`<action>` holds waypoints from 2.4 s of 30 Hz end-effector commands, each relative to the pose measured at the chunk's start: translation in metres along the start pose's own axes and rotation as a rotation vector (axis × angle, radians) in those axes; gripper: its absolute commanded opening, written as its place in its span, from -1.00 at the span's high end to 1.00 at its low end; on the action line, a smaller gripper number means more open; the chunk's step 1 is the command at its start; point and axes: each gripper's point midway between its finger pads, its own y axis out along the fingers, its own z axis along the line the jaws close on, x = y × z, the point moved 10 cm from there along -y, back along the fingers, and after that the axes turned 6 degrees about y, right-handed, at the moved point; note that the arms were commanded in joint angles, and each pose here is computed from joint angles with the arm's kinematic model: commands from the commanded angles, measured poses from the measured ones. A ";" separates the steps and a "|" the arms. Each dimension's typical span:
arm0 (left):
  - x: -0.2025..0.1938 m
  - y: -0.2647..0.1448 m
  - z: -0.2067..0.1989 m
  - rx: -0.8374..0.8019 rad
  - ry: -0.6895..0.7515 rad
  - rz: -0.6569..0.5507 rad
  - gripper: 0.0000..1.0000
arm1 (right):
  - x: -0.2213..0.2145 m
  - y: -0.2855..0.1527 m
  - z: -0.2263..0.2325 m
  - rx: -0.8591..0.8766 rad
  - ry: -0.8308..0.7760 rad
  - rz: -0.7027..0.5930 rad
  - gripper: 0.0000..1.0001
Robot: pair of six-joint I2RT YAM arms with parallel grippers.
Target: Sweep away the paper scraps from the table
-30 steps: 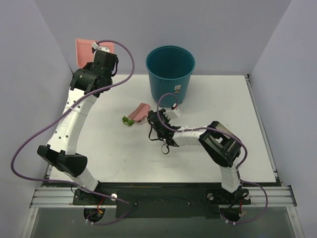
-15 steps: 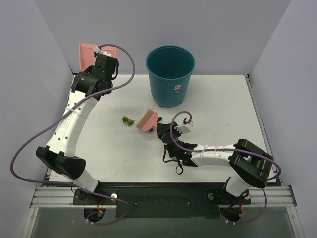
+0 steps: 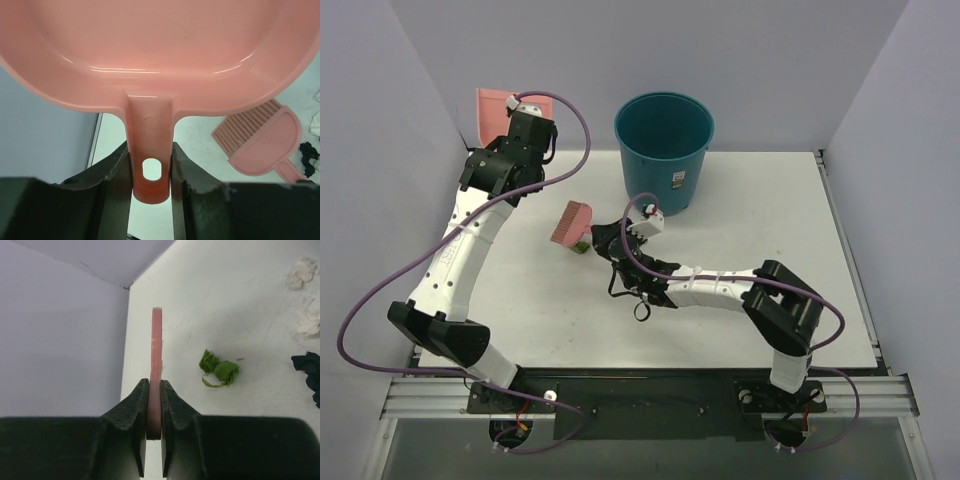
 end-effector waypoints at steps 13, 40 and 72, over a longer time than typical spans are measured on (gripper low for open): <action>0.001 -0.005 0.008 0.027 -0.034 -0.042 1.00 | 0.014 -0.020 -0.084 -0.175 -0.068 -0.027 1.00; 0.002 -0.004 0.006 0.018 -0.027 -0.024 1.00 | 0.056 0.059 -0.051 -0.188 0.220 -0.284 1.00; -0.039 0.018 -0.037 -0.121 0.126 0.120 1.00 | 0.072 -0.071 -0.112 -0.177 0.280 -0.162 1.00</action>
